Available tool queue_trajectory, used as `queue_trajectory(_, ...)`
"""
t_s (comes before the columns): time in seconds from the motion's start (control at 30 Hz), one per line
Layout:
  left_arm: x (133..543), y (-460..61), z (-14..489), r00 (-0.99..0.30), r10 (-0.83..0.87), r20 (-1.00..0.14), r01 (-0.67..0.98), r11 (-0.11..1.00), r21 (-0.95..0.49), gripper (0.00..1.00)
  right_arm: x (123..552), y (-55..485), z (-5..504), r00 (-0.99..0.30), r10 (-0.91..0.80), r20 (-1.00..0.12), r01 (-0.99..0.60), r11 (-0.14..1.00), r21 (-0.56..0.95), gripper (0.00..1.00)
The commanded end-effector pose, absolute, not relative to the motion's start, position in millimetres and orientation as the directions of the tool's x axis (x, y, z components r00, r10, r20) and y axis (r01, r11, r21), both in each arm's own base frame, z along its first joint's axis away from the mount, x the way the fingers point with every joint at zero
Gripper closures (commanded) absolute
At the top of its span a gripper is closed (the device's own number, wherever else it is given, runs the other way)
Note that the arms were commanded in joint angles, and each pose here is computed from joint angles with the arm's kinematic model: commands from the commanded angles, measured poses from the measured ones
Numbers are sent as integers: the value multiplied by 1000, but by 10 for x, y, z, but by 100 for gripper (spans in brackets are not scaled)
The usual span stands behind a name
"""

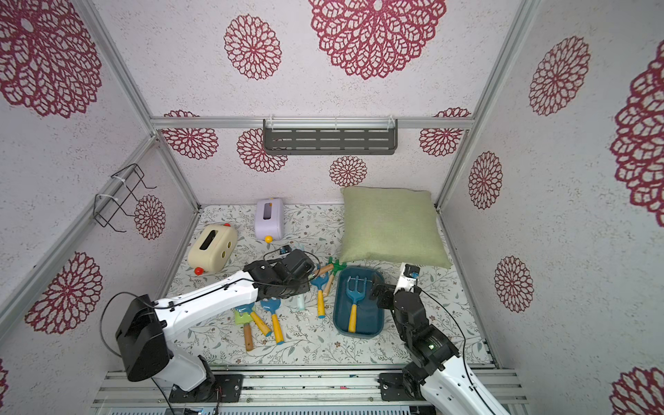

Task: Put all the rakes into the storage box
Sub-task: Place the rake in the storage box.

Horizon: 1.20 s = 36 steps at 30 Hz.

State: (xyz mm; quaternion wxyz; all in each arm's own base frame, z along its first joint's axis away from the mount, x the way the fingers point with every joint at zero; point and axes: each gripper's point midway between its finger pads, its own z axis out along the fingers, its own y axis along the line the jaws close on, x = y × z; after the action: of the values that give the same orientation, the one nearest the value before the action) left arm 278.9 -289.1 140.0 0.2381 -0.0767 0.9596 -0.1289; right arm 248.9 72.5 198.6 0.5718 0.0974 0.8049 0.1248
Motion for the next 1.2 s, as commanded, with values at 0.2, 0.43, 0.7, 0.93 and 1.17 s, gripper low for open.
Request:
queue_trajectory(0.2, 2792, -4143, 1477, -910, -49, -412, 144, 893, -426, 83, 2440, 419, 2052, -242, 349, -905, 149, 935, 321, 1)
queue_trajectory(0.43, 2550, -4672, 1227, -938, 52, -342, 214, 863, -457, 84, 2433, 396, 2031, -245, 351, -904, 164, 934, 319, 1)
queue_trajectory(0.7, 2289, -4700, 994, -955, 80, -285, 212, 856, -471, 84, 2429, 369, 2024, -240, 352, -905, 178, 932, 316, 1)
queue_trajectory(0.93, 2300, -4812, 887, -955, 86, -284, 221, 846, -485, 84, 2443, 383, 2004, -250, 345, -905, 177, 935, 307, 1)
queue_trajectory(1.17, 2379, -4921, 898, -950, 87, -299, 232, 839, -492, 68, 2476, 447, 1986, -278, 326, -904, 158, 943, 291, 1)
